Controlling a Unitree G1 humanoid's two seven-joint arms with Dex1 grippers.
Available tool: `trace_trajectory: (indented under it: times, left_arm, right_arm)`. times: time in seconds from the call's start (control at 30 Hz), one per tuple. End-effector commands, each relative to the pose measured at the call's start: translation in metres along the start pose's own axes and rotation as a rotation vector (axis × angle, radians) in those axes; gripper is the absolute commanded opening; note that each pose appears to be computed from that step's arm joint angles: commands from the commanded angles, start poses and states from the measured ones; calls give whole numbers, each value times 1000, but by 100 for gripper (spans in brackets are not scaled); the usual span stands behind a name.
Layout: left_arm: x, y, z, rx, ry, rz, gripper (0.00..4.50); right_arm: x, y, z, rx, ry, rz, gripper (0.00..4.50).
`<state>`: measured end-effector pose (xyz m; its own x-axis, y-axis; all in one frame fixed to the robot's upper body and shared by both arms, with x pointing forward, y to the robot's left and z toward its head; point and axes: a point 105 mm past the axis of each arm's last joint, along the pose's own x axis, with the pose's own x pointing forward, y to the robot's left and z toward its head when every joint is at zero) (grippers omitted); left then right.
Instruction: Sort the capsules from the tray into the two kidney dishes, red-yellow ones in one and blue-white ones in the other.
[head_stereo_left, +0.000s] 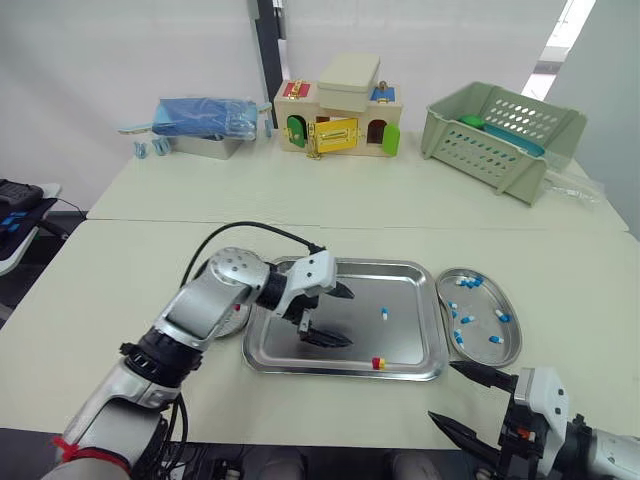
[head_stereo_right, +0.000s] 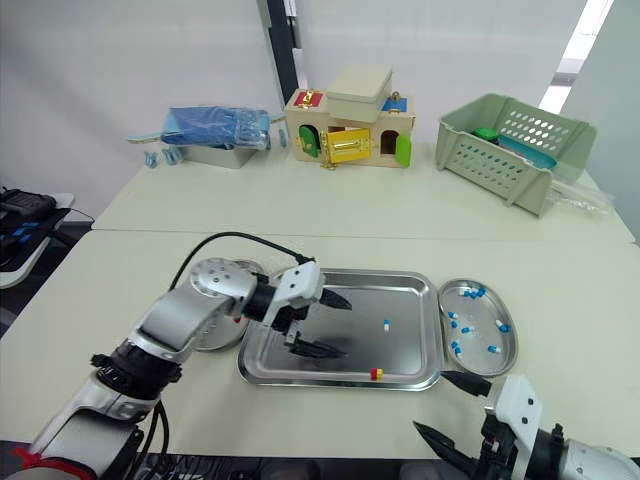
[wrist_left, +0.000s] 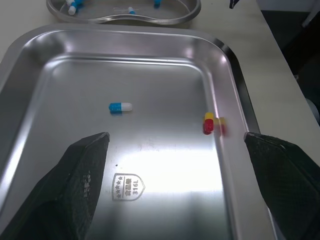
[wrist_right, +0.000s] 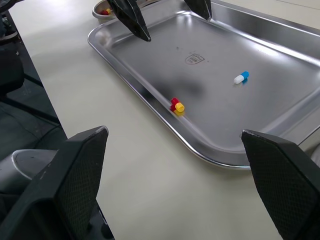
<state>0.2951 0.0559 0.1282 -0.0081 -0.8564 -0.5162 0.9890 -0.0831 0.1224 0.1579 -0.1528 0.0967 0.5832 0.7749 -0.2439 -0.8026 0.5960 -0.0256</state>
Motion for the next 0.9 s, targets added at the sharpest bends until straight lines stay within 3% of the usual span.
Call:
trace_trajectory:
  times: [0.03,0.2,0.27,0.5,0.9]
  left_arm:
    - [14,3,12,72,7,-16,445]
    - [26,-4,12,83,16,-64,429]
    - [29,-8,10,84,24,-83,386]
    - [39,-16,4,93,46,-112,165]
    - [57,-23,-1,108,77,-147,165]
  right_arm:
    - [2,4,8,-29,-33,-13,450]
    - [2,7,4,-16,-30,-28,450]
    - [2,8,3,-11,-26,-28,450]
    - [3,8,5,-4,-32,-34,450]
    - [3,9,4,0,-25,-29,450]
